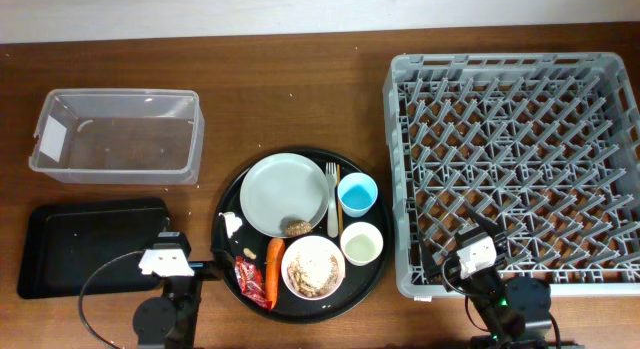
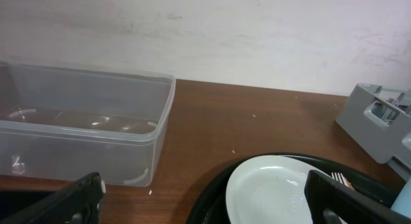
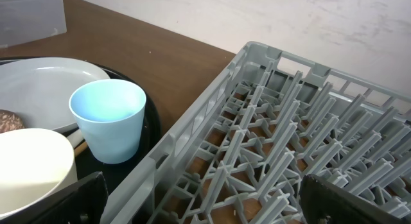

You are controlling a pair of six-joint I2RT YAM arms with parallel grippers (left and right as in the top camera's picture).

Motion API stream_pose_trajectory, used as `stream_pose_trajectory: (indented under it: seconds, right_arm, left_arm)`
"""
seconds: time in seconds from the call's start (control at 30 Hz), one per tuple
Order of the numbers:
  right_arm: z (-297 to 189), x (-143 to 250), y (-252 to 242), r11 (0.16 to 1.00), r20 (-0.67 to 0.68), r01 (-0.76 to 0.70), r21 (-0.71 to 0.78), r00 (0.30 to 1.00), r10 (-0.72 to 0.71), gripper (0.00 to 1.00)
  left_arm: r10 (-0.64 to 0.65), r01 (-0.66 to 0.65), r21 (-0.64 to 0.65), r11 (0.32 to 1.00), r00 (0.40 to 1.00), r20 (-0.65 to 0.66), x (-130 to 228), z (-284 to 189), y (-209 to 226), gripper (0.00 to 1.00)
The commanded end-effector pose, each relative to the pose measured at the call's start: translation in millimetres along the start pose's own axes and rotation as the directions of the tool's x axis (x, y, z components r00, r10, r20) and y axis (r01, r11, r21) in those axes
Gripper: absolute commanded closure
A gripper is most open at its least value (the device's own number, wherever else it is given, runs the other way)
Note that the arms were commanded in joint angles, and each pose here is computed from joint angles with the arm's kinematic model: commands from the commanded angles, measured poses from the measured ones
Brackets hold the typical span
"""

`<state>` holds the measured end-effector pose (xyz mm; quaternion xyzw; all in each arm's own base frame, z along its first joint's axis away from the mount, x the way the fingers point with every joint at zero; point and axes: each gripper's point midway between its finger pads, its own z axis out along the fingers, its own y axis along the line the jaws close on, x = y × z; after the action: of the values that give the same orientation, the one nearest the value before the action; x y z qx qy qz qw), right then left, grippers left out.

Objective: Sort waste into correct bins and load items into the dishwasher rack

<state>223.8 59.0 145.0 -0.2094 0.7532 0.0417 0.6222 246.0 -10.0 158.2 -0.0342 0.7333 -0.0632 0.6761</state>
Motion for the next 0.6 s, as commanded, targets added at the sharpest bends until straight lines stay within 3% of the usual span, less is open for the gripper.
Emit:
stream_pose_trajectory:
  seconds: [0.0, 0.17, 0.27, 0.33, 0.4, 0.47, 0.57]
  right_arm:
    - [0, 2, 0, 1.0, 0.0, -0.003, 0.002, 1.0, 0.003, 0.02]
    - [0, -1, -2, 1.0, 0.01, 0.008, 0.013, 1.0, -0.008, 0.02]
    - [0, -2, 5, 1.0, 0.02, 0.0, -0.031, 1.0, 0.001, 0.01]
    - [-6, -33, 6, 0.982, 0.109, -0.176, -0.069, 0.977, 0.183, 0.02]
    - [-30, -89, -3, 0.97, 0.217, -0.23, -0.077, 0.946, 0.241, 0.02]
    - [-55, -142, -9, 0.953, 0.229, -0.289, -0.093, 0.925, 0.303, 0.02]
    - [-61, -163, -14, 0.918, -0.058, -0.391, -0.07, 0.92, 0.388, 0.02]
  left_arm:
    - [0.013, -0.013, 0.011, 1.0, 1.0, -0.001, 2, 0, -1, 0.01]
    - [0.013, -0.013, 0.021, 1.0, 1.0, 0.006, 0, 0, -3, 0.01]
    - [0.014, -0.016, 0.122, 0.992, 1.0, 0.015, -3, -1, -21, 0.01]
    - [0.022, -0.055, 0.335, 0.94, 0.994, 0.103, -37, -16, -61, 0.01]
    - [0.024, -0.08, 0.363, 0.929, 0.988, 0.155, -82, -36, -72, 0.01]
    - [0.037, -0.062, 0.349, 0.935, 0.996, 0.079, -113, -55, -76, 0.01]
    - [0.029, 0.035, 0.327, 0.944, 0.981, -0.19, -133, -63, -80, 0.01]
